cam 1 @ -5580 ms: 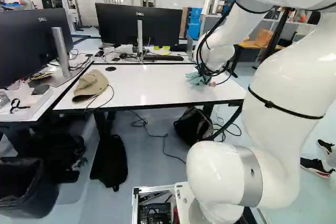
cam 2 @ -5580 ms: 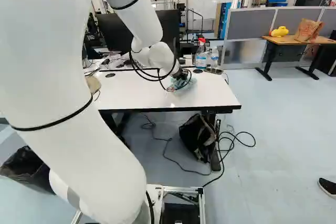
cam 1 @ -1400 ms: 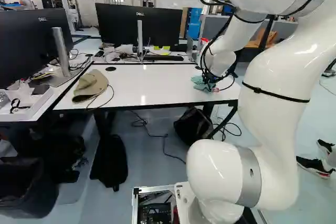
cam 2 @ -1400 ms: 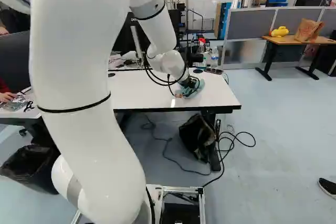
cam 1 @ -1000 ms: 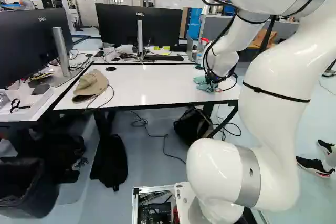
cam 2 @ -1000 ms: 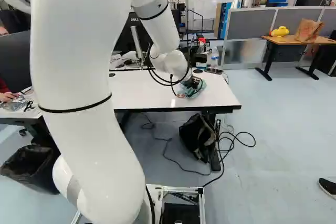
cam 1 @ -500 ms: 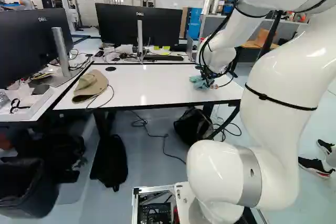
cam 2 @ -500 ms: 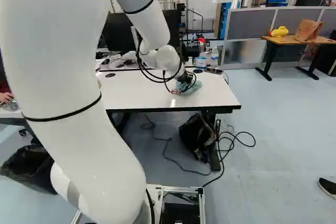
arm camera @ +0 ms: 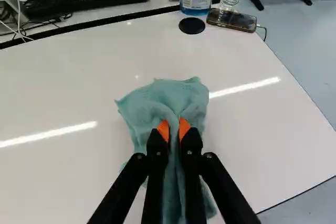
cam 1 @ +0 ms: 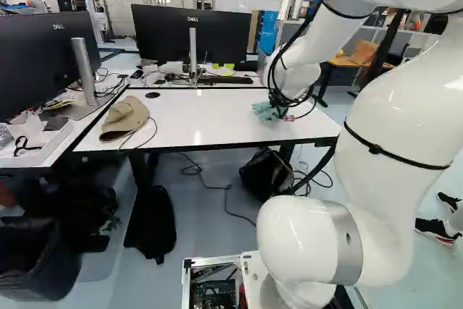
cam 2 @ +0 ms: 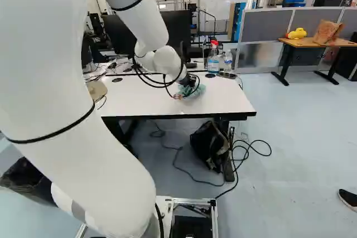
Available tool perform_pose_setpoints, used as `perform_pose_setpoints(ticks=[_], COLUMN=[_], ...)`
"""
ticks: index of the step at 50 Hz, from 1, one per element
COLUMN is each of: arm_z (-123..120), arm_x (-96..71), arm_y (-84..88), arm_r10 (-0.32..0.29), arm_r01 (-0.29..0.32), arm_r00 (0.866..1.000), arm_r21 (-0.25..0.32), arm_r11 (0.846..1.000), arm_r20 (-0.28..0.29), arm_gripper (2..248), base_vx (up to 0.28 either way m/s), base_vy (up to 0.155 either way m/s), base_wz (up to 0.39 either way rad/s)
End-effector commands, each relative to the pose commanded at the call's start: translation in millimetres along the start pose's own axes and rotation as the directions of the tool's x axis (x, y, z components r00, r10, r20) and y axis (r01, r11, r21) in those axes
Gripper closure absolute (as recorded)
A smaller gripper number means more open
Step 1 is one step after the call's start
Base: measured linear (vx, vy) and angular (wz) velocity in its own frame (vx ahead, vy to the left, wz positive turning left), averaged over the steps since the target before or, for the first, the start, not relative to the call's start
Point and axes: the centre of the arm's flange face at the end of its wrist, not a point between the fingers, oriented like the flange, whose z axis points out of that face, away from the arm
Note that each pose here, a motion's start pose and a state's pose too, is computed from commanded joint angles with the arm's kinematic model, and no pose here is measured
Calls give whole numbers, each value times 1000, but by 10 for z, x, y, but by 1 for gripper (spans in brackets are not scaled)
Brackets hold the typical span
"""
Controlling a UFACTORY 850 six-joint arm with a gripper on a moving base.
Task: Clean the table with the green towel
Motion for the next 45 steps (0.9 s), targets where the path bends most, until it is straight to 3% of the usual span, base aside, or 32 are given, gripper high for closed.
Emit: perform_pose_setpoints(ticks=[24,45], arm_z=[-335,-343], arm_x=[-337,-346], arm_y=[-151,-162], arm_r10=[-25,-27], arm_r01=[25,27], arm_r00=[1000,1000], arm_r21=[27,29], arm_r11=[999,999], arm_r20=[-1,-1], arm_gripper=[208,208], base_vx=[0,0], base_vy=[0,0], base_wz=[0,0])
